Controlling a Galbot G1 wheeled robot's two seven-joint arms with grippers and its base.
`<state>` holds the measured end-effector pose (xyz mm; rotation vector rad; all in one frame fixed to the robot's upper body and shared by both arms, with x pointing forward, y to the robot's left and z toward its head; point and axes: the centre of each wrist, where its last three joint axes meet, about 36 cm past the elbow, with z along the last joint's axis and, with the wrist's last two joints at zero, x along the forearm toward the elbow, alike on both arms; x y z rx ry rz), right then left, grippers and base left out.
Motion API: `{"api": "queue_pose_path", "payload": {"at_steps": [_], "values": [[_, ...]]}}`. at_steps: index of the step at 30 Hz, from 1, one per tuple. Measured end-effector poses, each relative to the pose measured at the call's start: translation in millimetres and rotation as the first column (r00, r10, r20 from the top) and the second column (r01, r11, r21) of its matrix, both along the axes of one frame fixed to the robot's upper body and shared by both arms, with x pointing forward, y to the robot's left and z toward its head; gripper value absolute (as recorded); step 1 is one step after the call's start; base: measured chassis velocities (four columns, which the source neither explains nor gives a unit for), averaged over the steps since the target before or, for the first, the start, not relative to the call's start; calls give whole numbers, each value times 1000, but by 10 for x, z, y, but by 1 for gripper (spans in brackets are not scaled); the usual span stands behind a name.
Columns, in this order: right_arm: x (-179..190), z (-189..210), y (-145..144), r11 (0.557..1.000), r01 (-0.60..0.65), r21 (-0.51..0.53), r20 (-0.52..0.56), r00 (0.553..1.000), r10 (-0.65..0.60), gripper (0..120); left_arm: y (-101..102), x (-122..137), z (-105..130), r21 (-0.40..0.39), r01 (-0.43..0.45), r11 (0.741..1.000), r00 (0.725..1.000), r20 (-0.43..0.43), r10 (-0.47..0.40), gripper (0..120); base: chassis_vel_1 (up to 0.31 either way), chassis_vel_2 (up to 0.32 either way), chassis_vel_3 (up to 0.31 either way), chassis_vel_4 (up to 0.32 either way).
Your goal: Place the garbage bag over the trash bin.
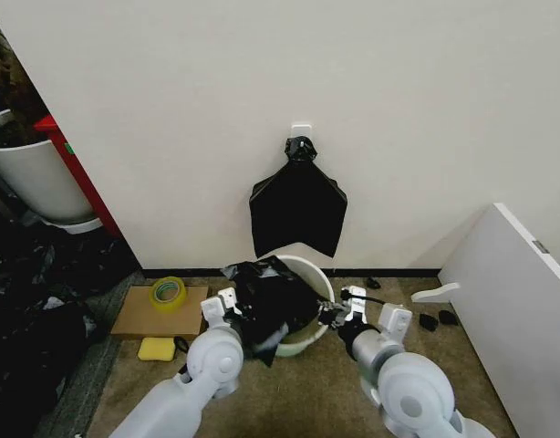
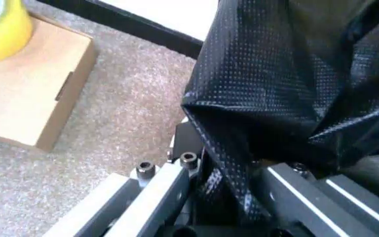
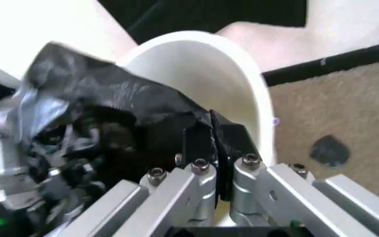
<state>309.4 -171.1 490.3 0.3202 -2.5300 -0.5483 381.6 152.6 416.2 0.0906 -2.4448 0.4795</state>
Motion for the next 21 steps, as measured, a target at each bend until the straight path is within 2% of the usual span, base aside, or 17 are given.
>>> {"api": "queue_pose_path", "payload": {"at_steps": [4,8,16,21], "values": [[7,-6,-66,999,7,-50,12,1000,-6,0,129,-103,34,-16,-31,999,1000,0,31,1,0,0,0,0],[2,-40,-122,996,15,-85,11,1000,-14,0,172,-118,85,-23,-37,999,999,10,37,1,0,0,0,0],[-14,-87,-159,992,18,-122,10,1000,-17,0,217,-183,165,-24,-27,999,999,21,27,1,0,0,0,0],[-116,-28,-133,990,-37,-136,55,997,45,0,213,-219,210,-20,-7,1000,1000,29,8,1,0,0,0,0]]}}
